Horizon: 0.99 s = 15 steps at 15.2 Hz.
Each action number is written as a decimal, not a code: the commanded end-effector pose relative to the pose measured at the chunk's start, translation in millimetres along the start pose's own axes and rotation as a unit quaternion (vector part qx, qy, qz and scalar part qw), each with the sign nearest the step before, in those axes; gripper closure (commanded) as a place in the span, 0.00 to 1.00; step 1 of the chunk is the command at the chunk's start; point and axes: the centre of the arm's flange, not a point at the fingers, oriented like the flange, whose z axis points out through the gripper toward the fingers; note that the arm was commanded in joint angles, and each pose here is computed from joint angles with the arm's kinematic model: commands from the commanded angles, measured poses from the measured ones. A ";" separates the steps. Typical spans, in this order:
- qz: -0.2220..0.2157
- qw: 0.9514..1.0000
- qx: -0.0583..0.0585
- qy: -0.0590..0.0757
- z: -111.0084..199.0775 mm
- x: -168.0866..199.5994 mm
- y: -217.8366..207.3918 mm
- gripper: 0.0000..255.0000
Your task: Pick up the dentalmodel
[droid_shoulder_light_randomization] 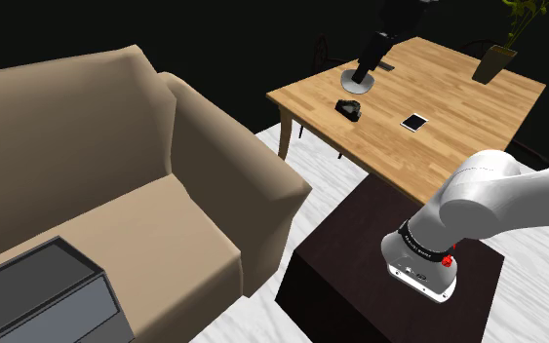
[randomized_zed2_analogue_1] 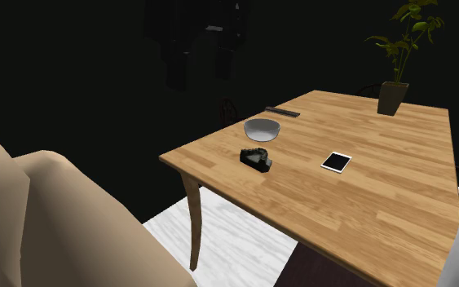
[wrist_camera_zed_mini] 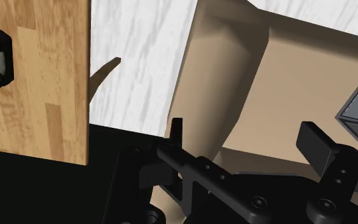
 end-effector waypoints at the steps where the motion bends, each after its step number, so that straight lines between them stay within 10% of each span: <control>1: 0.000 1.000 0.000 0.000 0.0 0.0 0.0 0.00; 15: 0.028 1.000 0.001 -0.005 91.8 26.0 158.9 0.00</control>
